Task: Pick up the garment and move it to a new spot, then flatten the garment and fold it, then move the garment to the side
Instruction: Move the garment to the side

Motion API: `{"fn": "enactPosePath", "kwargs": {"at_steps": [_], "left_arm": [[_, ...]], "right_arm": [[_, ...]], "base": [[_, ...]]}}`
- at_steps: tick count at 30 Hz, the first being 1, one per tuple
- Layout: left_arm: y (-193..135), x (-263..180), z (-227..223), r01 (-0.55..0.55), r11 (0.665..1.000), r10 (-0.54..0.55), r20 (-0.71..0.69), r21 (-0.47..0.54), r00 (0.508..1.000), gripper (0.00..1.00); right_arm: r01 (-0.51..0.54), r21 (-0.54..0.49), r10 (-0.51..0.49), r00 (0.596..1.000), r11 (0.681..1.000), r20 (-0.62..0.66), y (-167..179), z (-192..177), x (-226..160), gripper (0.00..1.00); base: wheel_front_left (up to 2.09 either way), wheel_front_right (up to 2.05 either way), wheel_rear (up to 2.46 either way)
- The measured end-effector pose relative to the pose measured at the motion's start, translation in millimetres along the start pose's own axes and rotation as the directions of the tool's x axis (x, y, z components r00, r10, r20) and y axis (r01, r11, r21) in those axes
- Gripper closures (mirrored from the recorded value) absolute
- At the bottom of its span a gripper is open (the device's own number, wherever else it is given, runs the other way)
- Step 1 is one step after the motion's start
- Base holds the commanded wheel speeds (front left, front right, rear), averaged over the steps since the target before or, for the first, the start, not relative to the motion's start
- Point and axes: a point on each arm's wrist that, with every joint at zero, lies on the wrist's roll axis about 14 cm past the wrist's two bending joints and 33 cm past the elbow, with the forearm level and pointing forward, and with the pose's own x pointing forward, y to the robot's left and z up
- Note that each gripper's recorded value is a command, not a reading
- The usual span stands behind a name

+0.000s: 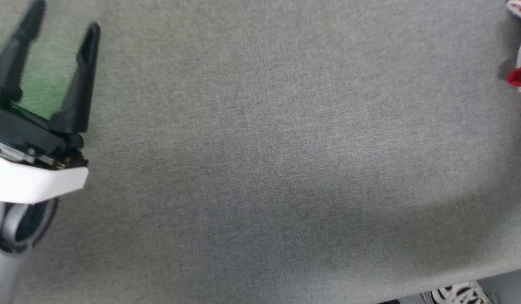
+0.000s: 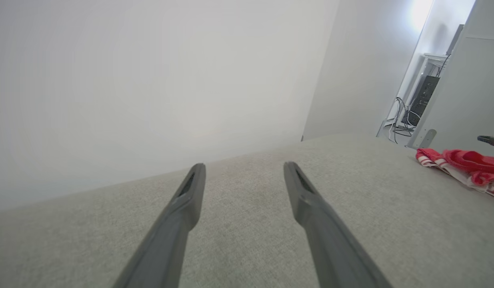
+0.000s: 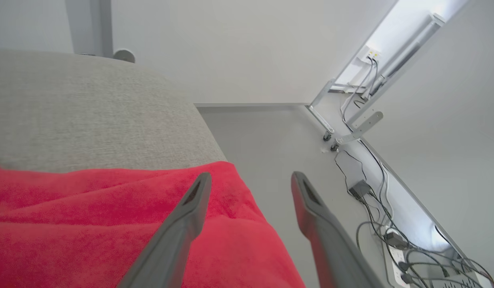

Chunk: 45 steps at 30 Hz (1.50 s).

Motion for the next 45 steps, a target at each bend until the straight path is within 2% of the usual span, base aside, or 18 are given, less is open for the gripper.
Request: {"fn": "enactPosePath", "kwargs": {"at_steps": [3,7,14,17,26,34,39,45], "left_arm": [[-0.2,-12.9,3.1,-0.044,0.999,0.043,-0.020,-0.015,0.999,0.00],[-1.9,-36.3,6.4,-0.111,0.993,0.109,-0.052,-0.032,0.993,0.00],[-5.1,-83.9,16.6,-0.226,0.974,0.222,-0.097,-0.029,0.970,0.00],[-6.2,-102.1,23.9,-0.268,0.963,0.265,-0.100,-0.018,0.959,0.00],[-8.5,-169.5,37.0,-0.414,0.910,0.411,-0.107,-0.008,0.905,0.00],[-17.2,-226.9,46.6,-0.517,0.856,0.514,-0.083,-0.016,0.854,0.00],[-25.2,-245.4,56.0,-0.542,0.840,0.541,-0.047,-0.015,0.840,0.00],[-33.0,-257.5,61.9,-0.554,0.833,0.554,-0.022,-0.012,0.833,0.00]], "right_arm": [[-0.074,-0.011,0.074,0.997,0.997,0.014,15.0,6.2,-8.5,0.00],[-0.231,0.021,0.230,0.972,0.973,0.036,62.3,12.3,-31.3,0.00],[-0.439,0.042,0.432,0.894,0.897,0.122,118.9,34.8,-85.3,0.00],[-0.501,0.056,0.486,0.858,0.864,0.167,132.7,41.7,-107.9,0.00],[-0.644,0.084,0.598,0.745,0.761,0.296,165.2,51.3,-173.1,0.00],[-0.717,0.109,0.642,0.673,0.689,0.367,172.4,56.3,-218.8,0.00],[-0.730,0.126,0.632,0.653,0.671,0.416,162.4,65.4,-234.7,0.00],[-0.713,0.170,0.586,0.669,0.680,0.457,139.1,68.0,-245.0,0.00]], "base": [[0.00,0.00,0.00],[0.00,0.00,0.00],[0.00,0.00,0.00],[0.00,0.00,0.00],[0.00,0.00,0.00],[0.00,0.00,0.00],[0.00,0.00,0.00],[0.00,0.00,0.00]]}}
